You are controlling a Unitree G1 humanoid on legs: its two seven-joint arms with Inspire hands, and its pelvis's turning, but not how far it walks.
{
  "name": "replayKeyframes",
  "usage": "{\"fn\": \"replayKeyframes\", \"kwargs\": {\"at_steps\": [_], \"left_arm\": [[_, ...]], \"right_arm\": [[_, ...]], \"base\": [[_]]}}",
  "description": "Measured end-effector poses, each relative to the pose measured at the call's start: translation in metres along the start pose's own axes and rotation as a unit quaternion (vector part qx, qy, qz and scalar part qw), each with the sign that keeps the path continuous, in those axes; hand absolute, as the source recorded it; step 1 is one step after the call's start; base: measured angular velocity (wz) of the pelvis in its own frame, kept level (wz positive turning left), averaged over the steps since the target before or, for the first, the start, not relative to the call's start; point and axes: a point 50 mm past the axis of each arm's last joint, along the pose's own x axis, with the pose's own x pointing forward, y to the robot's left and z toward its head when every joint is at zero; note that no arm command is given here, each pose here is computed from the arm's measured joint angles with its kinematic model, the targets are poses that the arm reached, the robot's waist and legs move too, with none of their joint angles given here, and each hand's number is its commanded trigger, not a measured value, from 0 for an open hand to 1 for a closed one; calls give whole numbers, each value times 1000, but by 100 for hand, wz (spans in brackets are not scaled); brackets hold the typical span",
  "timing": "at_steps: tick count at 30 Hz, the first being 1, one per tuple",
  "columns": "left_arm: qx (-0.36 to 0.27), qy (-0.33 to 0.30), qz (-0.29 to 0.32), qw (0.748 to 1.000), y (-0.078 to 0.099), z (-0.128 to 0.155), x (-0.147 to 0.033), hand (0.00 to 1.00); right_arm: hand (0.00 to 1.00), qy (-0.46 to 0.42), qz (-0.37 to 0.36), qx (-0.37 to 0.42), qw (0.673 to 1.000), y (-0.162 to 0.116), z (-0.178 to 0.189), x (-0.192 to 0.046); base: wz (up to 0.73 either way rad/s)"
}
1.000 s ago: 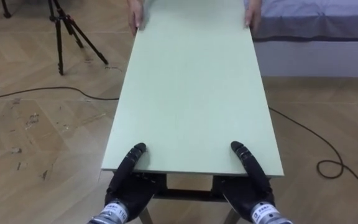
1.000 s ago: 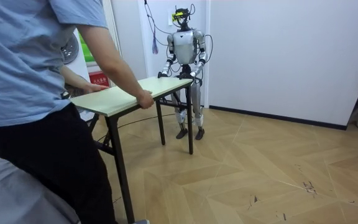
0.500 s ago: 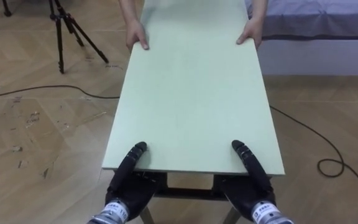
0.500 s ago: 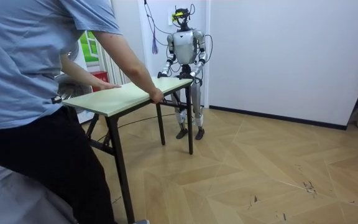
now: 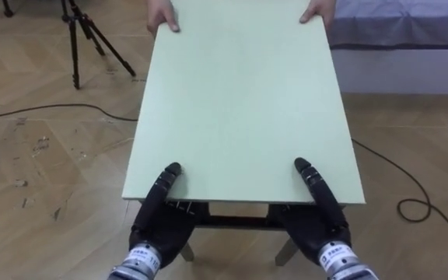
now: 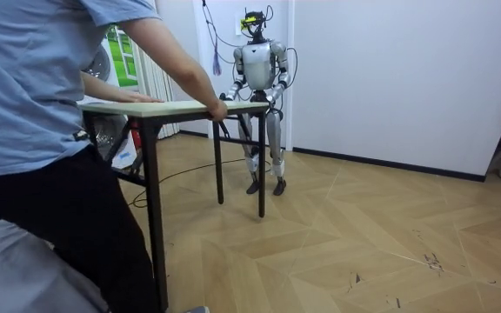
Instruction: Move table with human
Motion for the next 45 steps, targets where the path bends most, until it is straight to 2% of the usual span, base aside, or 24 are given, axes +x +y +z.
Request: {"fn": "replayKeyframes", "kwargs": {"at_steps": [13, 29, 40, 45], "left_arm": [[14, -26, -22, 999, -8, -7, -5, 100], [15, -50, -11, 999, 4, -16, -17, 100], [-13, -29, 17, 999, 19, -24, -29, 100], [-9, -18, 7, 1000, 16, -25, -26, 100]], "right_arm": [[100, -13, 15, 3, 1000, 6, -1, -5], [100, -10, 4, 10, 1000, -3, -15, -14], [100, -4, -10, -20, 1000, -13, -11, -21], [100, -22, -3, -27, 999, -12, -7, -21]], "base": [[-3], [5], [-8], [17]]}}
